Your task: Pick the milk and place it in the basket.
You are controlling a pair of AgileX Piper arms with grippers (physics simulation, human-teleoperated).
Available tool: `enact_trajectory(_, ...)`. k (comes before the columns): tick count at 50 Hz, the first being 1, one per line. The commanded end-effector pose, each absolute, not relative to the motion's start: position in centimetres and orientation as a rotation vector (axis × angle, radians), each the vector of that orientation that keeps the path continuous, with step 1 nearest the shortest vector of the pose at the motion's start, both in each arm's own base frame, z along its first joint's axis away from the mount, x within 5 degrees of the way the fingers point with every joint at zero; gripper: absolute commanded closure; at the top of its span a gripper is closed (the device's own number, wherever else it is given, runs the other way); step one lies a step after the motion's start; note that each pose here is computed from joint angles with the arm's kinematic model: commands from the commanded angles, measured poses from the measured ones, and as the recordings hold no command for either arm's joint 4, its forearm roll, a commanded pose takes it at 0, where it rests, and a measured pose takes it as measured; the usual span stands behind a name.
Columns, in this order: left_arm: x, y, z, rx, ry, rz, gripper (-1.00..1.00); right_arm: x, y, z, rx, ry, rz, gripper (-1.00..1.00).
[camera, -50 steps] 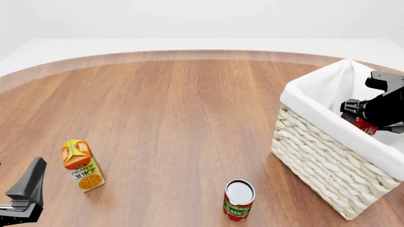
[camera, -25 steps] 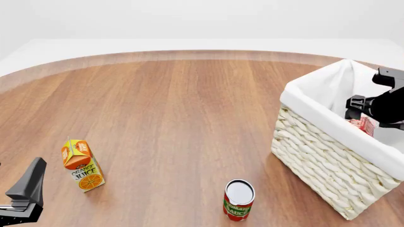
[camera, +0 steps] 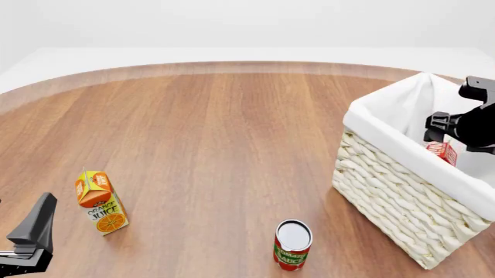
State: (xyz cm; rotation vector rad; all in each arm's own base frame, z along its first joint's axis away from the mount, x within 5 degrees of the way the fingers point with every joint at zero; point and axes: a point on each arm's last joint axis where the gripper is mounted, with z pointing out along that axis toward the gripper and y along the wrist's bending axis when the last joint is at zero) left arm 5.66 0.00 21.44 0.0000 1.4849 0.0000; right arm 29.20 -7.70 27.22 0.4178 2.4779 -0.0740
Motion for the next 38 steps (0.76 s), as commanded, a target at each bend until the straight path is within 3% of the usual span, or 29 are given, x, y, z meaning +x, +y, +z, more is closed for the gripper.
enact_trajectory(1, 5.7, 0.0, 21.4, 0.000, 1.485, 0.000, -1.00, 28.7, -7.1, 28.5, 0.392, 2.464, -0.070, -1.00)
enact_trajectory(38, 5.7, 0.0, 21.4, 0.000, 1.485, 0.000, -1.00, 25.1, -4.5, 37.8, 0.231, 2.315, -0.078, -1.00)
